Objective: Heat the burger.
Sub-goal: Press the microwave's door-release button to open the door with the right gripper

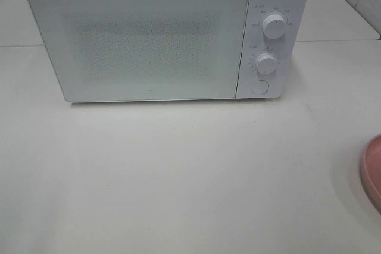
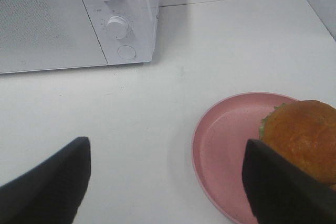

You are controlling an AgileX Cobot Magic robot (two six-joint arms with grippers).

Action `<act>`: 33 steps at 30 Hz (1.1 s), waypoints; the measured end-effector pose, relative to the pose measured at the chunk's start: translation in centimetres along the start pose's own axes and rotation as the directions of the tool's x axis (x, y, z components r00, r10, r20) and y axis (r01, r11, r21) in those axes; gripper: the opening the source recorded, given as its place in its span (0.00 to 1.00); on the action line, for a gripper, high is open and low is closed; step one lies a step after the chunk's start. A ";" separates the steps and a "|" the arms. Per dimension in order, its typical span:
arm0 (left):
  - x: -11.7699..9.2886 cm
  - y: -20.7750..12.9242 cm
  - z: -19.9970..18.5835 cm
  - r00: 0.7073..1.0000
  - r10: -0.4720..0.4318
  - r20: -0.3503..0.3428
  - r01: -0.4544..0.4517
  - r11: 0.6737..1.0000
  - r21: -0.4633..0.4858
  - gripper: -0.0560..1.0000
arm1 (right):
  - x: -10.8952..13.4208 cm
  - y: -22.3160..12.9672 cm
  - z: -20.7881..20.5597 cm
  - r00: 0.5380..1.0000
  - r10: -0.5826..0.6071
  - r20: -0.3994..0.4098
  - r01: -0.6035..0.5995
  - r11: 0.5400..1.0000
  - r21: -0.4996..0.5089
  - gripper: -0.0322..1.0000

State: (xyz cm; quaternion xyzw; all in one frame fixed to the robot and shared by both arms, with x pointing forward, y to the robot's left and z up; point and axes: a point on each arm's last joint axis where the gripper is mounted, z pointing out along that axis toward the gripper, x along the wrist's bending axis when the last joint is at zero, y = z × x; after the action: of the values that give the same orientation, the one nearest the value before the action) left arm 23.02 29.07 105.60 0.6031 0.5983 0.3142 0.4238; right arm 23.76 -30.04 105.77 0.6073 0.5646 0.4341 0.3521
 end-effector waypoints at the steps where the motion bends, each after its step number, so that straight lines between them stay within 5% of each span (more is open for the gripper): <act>1: 0.0 0.0 0.0 1.000 0.000 0.000 0.000 1.000 0.000 0.97 | 0.0 0.0 0.0 1.000 0.000 0.000 0.000 1.000 0.000 0.77; 33: 0.0 0.0 0.0 1.000 0.000 0.000 0.000 1.000 0.000 0.97 | 0.0 0.0 0.0 1.000 0.000 0.000 0.000 1.000 0.000 0.77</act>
State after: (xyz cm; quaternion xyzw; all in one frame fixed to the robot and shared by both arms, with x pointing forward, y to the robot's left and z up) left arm 23.02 29.07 105.60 0.6031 0.5983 0.3142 0.4238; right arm 23.76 -30.04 105.77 0.6073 0.5646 0.4341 0.3521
